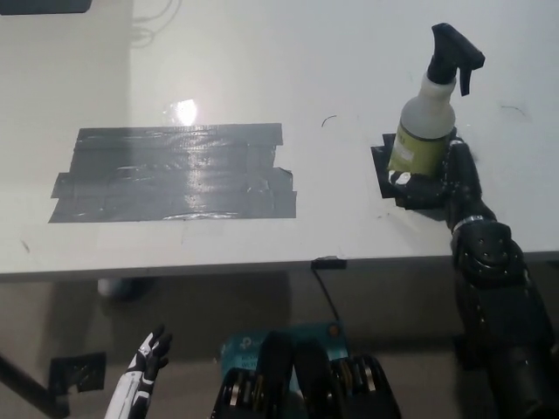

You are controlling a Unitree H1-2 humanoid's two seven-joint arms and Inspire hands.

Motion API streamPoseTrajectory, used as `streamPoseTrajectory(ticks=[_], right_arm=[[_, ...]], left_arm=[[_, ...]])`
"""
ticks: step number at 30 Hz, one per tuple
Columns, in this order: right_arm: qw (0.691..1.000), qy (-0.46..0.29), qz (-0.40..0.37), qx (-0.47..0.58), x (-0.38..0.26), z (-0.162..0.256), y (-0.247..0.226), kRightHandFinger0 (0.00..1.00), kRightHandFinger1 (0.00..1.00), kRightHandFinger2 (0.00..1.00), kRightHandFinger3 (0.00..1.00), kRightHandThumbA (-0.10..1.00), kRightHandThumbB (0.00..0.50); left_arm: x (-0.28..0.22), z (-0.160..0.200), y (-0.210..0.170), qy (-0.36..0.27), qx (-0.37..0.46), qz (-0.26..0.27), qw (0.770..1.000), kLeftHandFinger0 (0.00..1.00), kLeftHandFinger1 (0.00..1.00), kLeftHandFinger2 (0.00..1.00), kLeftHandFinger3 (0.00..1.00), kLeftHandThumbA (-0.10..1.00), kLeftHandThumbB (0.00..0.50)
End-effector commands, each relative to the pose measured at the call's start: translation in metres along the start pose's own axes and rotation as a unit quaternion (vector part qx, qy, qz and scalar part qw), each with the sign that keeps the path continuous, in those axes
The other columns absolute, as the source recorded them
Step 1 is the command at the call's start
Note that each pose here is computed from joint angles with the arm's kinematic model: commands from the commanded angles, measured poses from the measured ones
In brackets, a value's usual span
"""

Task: A spray bottle is kept on the black marked spot on the table infront of the robot and the robot extends its right arm to pick it up and hands it to a person

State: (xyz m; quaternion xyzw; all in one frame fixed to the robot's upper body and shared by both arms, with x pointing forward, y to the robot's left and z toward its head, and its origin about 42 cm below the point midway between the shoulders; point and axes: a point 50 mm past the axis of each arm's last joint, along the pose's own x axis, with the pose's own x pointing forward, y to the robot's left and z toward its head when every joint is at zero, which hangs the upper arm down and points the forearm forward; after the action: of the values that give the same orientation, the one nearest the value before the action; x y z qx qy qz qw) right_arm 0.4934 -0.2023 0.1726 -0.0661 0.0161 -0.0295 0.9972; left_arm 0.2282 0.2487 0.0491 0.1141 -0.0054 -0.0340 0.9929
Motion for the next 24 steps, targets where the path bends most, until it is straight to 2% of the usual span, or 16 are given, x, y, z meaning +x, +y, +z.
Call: streamPoseTrajectory(ticks=[1,6,11,12,13,14,15,16,17,18,19,20,21,23,24], right_arm=[[1.0,-0.029,-0.006,-0.007,0.013,0.021,0.008,1.0,1.0,1.0,1.0,1.0,0.438],[1.0,-0.022,-0.004,-0.001,0.021,0.02,0.012,1.0,1.0,1.0,1.0,1.0,0.464],[0.999,-0.037,-0.002,0.009,0.027,0.029,0.019,1.0,1.0,1.0,1.0,1.0,0.462],[0.999,-0.039,-0.004,0.007,0.028,0.031,0.021,1.0,1.0,1.0,1.0,1.0,0.462],[0.999,-0.047,-0.01,0.016,0.029,0.034,0.025,1.0,1.0,1.0,1.0,0.96,0.427],[0.998,-0.056,-0.016,0.03,0.029,0.036,0.027,1.0,1.0,1.0,1.0,0.92,0.43],[0.998,-0.058,-0.018,0.033,0.029,0.036,0.028,1.0,1.0,1.0,1.0,0.92,0.43],[0.997,-0.054,-0.054,0.031,0.029,0.039,0.033,0.74,0.67,0.8,0.95,0.48,0.322],[0.996,-0.048,-0.073,0.03,0.029,0.038,0.034,0.49,0.44,0.52,0.68,0.31,0.26],[0.995,-0.043,-0.084,0.028,0.029,0.036,0.035,0.34,0.38,0.54,0.62,0.23,0.288],[0.995,-0.043,-0.087,0.028,0.029,0.036,0.035,0.27,0.4,0.6,0.65,0.18,0.286],[0.994,-0.044,-0.095,0.021,0.028,0.03,0.036,0.03,0.17,0.33,0.3,-0.02,0.215],[0.994,-0.046,-0.1,0.016,0.026,0.023,0.037,0.0,0.18,0.46,0.36,-0.1,0.206],[0.994,-0.049,-0.101,0.013,0.025,0.02,0.037,0.0,0.23,0.55,0.47,-0.1,0.197],[0.994,-0.054,-0.099,0.01,0.024,0.018,0.037,0.0,0.27,0.59,0.54,-0.1,0.168]], left_arm=[[0.001,0.008,0.006,-0.029,0.004,0.001,1.0,1.0,1.0,1.0,1.0,1.0,0.346],[0.002,0.009,0.007,-0.031,0.008,0.001,1.0,1.0,1.0,1.0,1.0,1.0,0.352],[0.002,0.011,0.006,-0.033,0.003,0.001,0.999,1.0,1.0,1.0,1.0,1.0,0.344],[0.003,0.011,0.006,-0.033,0.004,0.0,0.999,1.0,1.0,1.0,1.0,1.0,0.345],[0.003,0.011,0.006,-0.033,0.004,0.0,0.999,1.0,1.0,1.0,1.0,1.0,0.345],[0.004,0.011,0.006,-0.034,0.004,0.001,0.999,1.0,1.0,1.0,1.0,1.0,0.345],[0.004,0.011,0.006,-0.034,0.004,0.001,0.999,1.0,1.0,1.0,1.0,1.0,0.345],[0.004,0.012,0.006,-0.035,0.008,0.002,0.999,1.0,1.0,1.0,1.0,1.0,0.349],[0.004,0.013,0.006,-0.035,0.008,0.002,0.999,1.0,1.0,1.0,1.0,1.0,0.348],[0.004,0.013,0.006,-0.035,0.008,0.001,0.999,1.0,1.0,1.0,1.0,1.0,0.347],[0.004,0.013,0.006,-0.035,0.008,0.001,0.999,1.0,1.0,1.0,1.0,1.0,0.346],[0.005,0.013,0.006,-0.035,0.007,0.0,0.999,1.0,1.0,1.0,1.0,1.0,0.352],[0.006,0.014,0.007,-0.035,0.006,0.0,0.999,1.0,1.0,1.0,1.0,1.0,0.354],[0.007,0.015,0.006,-0.039,0.009,-0.001,0.999,1.0,1.0,1.0,1.0,1.0,0.35],[0.007,0.015,0.006,-0.04,0.009,-0.001,0.999,1.0,1.0,1.0,1.0,1.0,0.35]])
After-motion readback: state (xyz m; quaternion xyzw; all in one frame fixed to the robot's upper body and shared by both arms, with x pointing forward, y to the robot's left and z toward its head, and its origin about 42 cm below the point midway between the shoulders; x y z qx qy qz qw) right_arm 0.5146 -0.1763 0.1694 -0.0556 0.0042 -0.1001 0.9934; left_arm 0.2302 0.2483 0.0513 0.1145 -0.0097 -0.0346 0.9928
